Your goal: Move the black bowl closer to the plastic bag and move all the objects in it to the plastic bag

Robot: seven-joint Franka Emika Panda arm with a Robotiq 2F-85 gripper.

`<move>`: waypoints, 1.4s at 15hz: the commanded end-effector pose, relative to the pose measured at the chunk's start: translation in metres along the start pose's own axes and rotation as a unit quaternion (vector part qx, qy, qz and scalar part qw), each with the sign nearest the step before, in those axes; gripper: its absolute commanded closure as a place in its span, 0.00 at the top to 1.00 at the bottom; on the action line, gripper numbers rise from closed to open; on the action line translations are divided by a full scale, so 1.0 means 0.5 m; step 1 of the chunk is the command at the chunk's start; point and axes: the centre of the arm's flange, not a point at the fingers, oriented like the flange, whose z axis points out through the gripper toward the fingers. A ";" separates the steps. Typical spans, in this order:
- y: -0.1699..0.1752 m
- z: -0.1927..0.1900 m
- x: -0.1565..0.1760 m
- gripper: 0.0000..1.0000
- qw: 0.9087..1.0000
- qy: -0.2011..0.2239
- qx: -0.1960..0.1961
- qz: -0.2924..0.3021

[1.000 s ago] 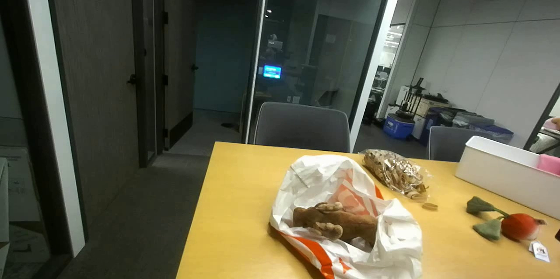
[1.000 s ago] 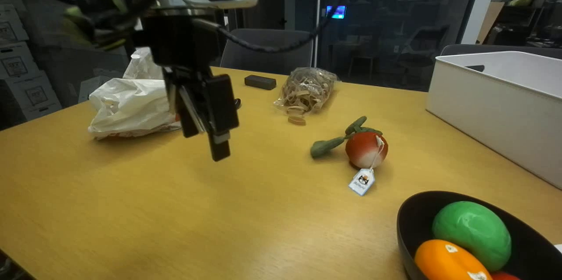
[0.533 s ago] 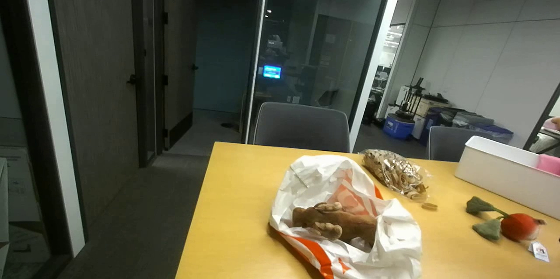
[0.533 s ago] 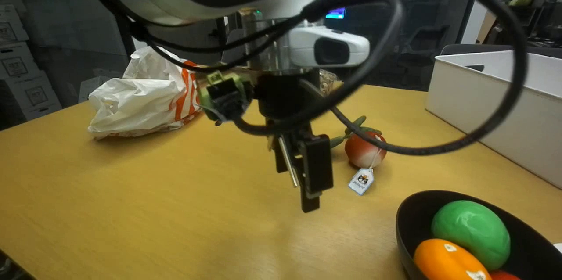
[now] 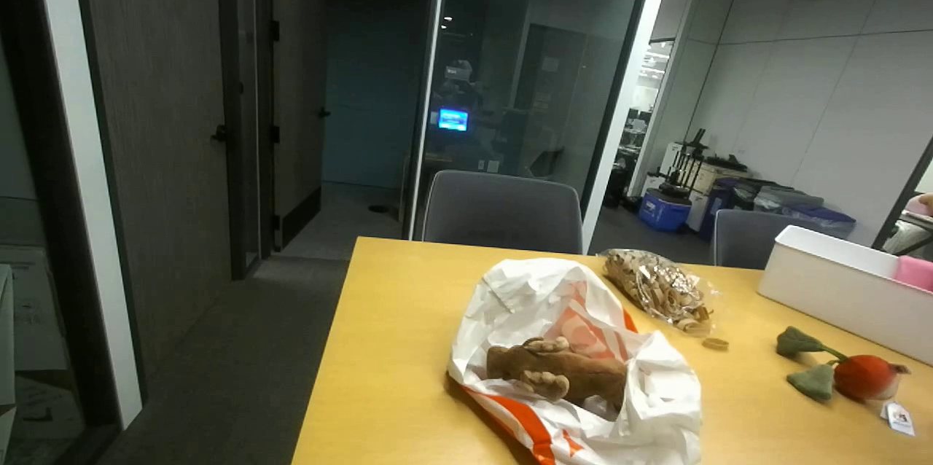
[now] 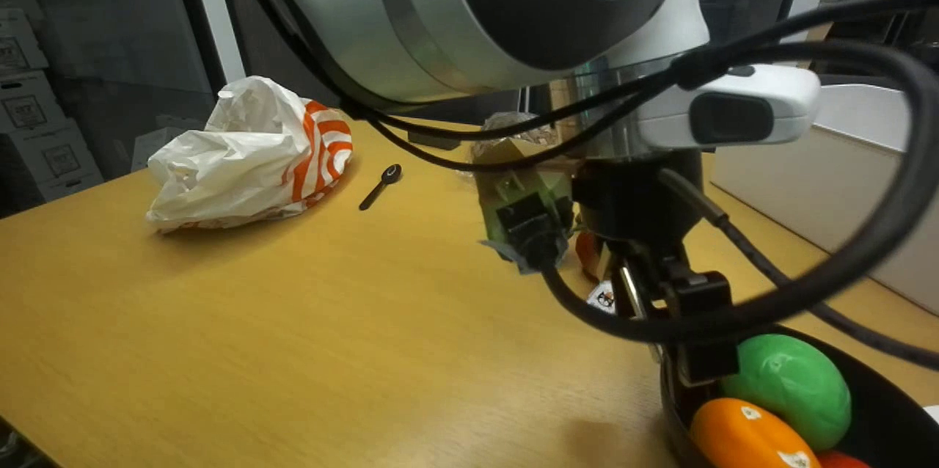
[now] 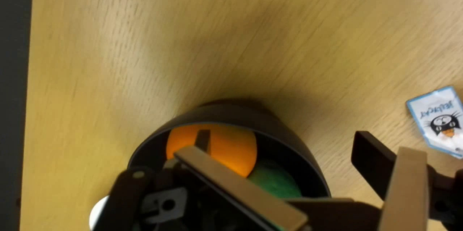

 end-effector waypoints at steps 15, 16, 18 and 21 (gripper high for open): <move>-0.037 0.074 0.014 0.62 0.996 0.078 0.022 -0.024; -0.039 0.075 0.014 0.55 0.996 0.077 0.023 -0.025; -0.042 0.078 0.012 0.40 0.997 0.073 0.024 -0.025; -0.045 0.082 0.009 0.17 0.997 0.062 0.032 -0.022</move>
